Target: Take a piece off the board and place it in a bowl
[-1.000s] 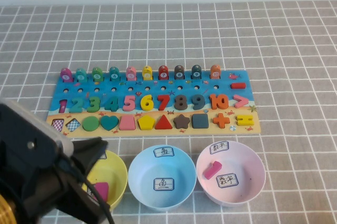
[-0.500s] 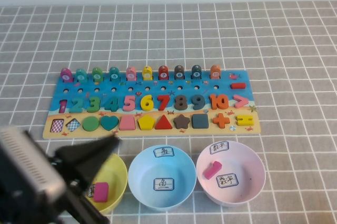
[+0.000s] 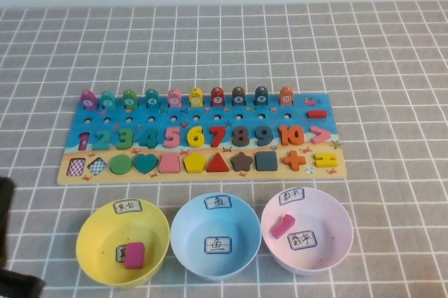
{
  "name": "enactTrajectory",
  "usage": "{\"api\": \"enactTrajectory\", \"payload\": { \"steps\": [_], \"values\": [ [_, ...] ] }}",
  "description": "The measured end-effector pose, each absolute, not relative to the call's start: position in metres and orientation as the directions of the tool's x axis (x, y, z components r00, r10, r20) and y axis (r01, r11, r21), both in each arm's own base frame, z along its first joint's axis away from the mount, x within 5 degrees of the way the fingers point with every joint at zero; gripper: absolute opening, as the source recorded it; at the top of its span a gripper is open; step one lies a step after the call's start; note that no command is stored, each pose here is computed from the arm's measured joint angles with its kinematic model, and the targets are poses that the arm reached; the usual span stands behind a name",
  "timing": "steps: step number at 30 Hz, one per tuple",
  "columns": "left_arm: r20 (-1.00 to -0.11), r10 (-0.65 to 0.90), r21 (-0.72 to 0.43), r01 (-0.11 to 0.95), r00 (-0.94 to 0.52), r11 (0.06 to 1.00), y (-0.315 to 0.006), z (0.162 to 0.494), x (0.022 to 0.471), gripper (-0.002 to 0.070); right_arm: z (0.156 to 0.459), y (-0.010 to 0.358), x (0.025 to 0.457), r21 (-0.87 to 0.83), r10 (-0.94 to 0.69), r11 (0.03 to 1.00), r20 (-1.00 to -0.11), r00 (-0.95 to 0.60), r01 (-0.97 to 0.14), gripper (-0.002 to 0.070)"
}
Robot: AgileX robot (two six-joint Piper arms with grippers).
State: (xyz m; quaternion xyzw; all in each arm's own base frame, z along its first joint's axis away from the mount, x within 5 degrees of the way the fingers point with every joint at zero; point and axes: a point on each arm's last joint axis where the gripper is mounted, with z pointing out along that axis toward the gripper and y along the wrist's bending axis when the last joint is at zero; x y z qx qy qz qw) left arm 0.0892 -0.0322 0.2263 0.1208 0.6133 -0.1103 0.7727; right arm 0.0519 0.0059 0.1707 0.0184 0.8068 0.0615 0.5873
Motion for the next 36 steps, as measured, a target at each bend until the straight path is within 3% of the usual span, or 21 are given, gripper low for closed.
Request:
{"api": "enactTrajectory", "payload": {
  "steps": [11,20,27,36],
  "values": [
    [-0.984,0.085,0.107,0.137,0.156,0.985,-0.009,0.217,0.069,-0.0003,0.171,0.006,0.052,0.121,0.102,0.992,-0.945,-0.309,-0.042,-0.0018],
    [-0.989,0.15,0.147,0.106,-0.013,0.983,-0.006,0.196,0.056,-0.0003,0.171,0.006,0.052,0.121,0.102,0.992,-0.945,-0.309,-0.042,-0.0018],
    [-0.962,0.09,0.073,0.076,-0.256,0.994,-0.002,0.175,0.054,-0.0003,0.171,0.006,0.052,0.121,0.102,0.992,-0.945,-0.309,-0.042,-0.0018],
    [-0.953,0.095,0.077,0.073,-0.287,0.994,-0.002,0.172,0.053,-0.0003,0.171,0.006,0.052,0.121,0.102,0.992,-0.945,-0.309,-0.042,-0.0018]
  ]
}}
